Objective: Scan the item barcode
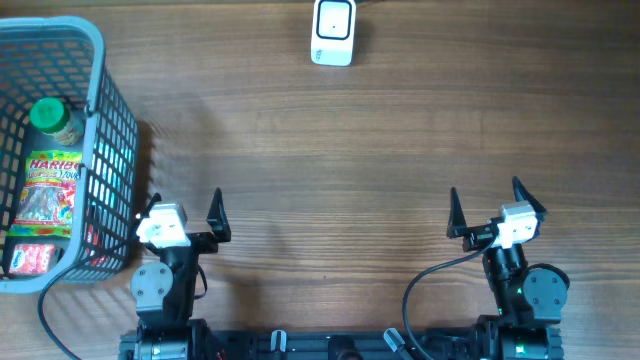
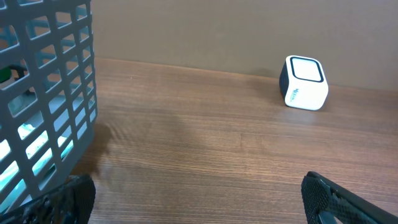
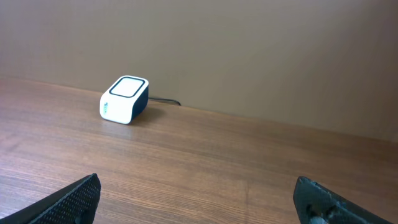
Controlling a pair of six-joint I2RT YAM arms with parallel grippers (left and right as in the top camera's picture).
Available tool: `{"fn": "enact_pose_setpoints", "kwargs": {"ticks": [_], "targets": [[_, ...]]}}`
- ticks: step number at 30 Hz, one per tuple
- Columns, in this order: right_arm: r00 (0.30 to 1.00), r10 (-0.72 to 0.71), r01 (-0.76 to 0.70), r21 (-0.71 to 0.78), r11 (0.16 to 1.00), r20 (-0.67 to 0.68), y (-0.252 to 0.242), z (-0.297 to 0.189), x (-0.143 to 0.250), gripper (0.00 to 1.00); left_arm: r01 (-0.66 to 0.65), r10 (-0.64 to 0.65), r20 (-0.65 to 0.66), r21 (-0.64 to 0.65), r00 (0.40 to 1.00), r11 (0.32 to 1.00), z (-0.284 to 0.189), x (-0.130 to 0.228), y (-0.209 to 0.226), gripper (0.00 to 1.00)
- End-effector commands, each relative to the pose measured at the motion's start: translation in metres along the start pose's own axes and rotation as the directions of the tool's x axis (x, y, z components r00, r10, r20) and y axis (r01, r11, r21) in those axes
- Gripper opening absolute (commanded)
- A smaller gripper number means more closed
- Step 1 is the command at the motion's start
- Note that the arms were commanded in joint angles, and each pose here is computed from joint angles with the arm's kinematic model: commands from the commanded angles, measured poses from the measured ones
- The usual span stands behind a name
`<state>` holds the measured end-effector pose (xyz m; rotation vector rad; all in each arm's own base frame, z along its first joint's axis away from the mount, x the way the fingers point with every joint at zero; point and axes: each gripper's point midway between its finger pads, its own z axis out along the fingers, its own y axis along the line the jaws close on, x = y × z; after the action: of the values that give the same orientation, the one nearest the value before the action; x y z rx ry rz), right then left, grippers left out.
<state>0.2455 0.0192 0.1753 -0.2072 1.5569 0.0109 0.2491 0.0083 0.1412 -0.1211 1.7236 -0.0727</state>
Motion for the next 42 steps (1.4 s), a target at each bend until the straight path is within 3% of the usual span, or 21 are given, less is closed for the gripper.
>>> {"fn": "enact_pose_setpoints", "kwargs": {"ticks": [1, 12, 16, 24, 33, 42], "targets": [[1.0, -0.007, 0.007, 0.01, 1.0, 0.009, -0.001, 0.0, -0.002, 1.0, -0.015, 0.015, -0.012, -0.002, 1.0, 1.0, 0.001, 0.006, 0.001, 1.0], [1.0, -0.007, 0.007, 0.01, 1.0, 0.009, -0.001, 0.0, -0.002, 1.0, -0.008, 0.008, -0.008, 0.006, 1.0, 1.0, 0.001, 0.005, -0.001, 1.0], [1.0, -0.008, 0.008, 0.01, 1.0, 0.009, -0.001, 0.0, -0.002, 1.0, -0.009, 0.009, -0.001, 0.107, 1.0, 0.994, 0.0, 0.003, -0.018, 1.0], [1.0, -0.008, 0.008, 0.01, 1.0, 0.009, -0.001, 0.0, -0.002, 1.0, -0.01, 0.01, 0.005, 0.119, 1.0, 0.993, 0.0, 0.001, -0.021, 1.0], [1.0, -0.008, 0.008, 0.01, 1.0, 0.009, -0.001, 0.0, -0.002, 1.0, -0.017, 0.012, 0.06, 0.086, 0.998, 0.996, -0.012, -0.045, -0.02, 1.0], [1.0, -0.007, 0.007, 0.01, 1.0, 0.009, -0.001, 0.0, -0.002, 1.0, -0.013, 0.015, -0.044, 0.046, 0.999, 0.999, 0.002, -0.065, -0.016, 1.0]]}}
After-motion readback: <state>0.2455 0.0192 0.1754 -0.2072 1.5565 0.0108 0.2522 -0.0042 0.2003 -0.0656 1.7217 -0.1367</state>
